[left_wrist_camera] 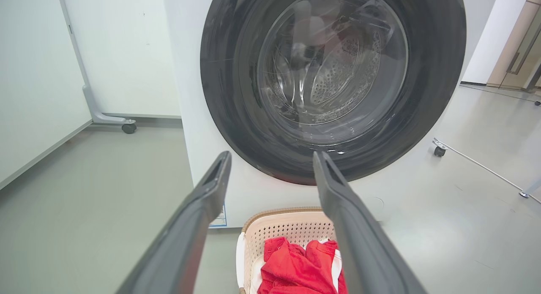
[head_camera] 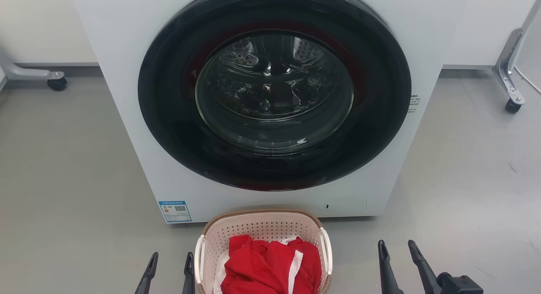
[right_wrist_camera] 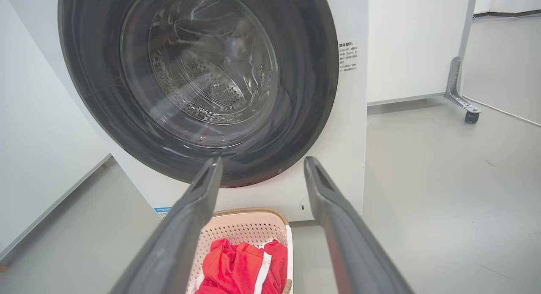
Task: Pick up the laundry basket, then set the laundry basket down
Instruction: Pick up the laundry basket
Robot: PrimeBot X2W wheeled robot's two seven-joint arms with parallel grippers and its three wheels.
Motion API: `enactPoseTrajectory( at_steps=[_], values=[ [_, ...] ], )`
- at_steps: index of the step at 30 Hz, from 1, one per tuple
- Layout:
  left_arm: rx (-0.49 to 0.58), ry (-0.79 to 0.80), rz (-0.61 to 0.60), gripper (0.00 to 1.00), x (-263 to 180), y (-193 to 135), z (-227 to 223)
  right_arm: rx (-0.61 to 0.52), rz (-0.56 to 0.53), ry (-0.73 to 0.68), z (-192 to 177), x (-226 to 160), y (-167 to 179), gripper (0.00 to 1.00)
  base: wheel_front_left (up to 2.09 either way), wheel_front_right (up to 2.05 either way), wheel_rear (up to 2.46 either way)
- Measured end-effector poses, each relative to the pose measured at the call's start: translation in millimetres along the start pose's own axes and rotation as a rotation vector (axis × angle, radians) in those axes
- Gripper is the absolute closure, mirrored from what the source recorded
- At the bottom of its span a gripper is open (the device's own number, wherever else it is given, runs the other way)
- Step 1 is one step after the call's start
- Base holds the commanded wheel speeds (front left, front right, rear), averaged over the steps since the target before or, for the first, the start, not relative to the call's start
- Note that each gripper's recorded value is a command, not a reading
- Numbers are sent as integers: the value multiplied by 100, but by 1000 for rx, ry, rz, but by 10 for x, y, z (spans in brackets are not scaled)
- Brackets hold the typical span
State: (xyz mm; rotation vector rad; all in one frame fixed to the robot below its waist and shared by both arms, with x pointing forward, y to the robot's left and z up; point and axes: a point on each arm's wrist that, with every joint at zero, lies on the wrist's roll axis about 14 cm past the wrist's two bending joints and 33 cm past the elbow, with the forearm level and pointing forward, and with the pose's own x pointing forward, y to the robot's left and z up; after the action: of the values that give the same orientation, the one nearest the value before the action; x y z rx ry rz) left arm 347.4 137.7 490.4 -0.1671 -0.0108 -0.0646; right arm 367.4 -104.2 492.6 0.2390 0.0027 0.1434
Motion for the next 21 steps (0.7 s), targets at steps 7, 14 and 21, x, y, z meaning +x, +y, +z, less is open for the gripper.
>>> enactPoseTrajectory(
  at_steps=[7,14,21],
  values=[
    [-4,6,-5,0,20,-10,-19,5,-1,12,-44,-3,-6,0,0,0,0],
    [-8,33,-5,0,84,-9,-109,7,4,30,-110,69,-14,0,0,0,0],
    [-6,44,-16,0,268,-17,-158,10,1,24,-106,268,-57,0,0,0,0]
  ],
)
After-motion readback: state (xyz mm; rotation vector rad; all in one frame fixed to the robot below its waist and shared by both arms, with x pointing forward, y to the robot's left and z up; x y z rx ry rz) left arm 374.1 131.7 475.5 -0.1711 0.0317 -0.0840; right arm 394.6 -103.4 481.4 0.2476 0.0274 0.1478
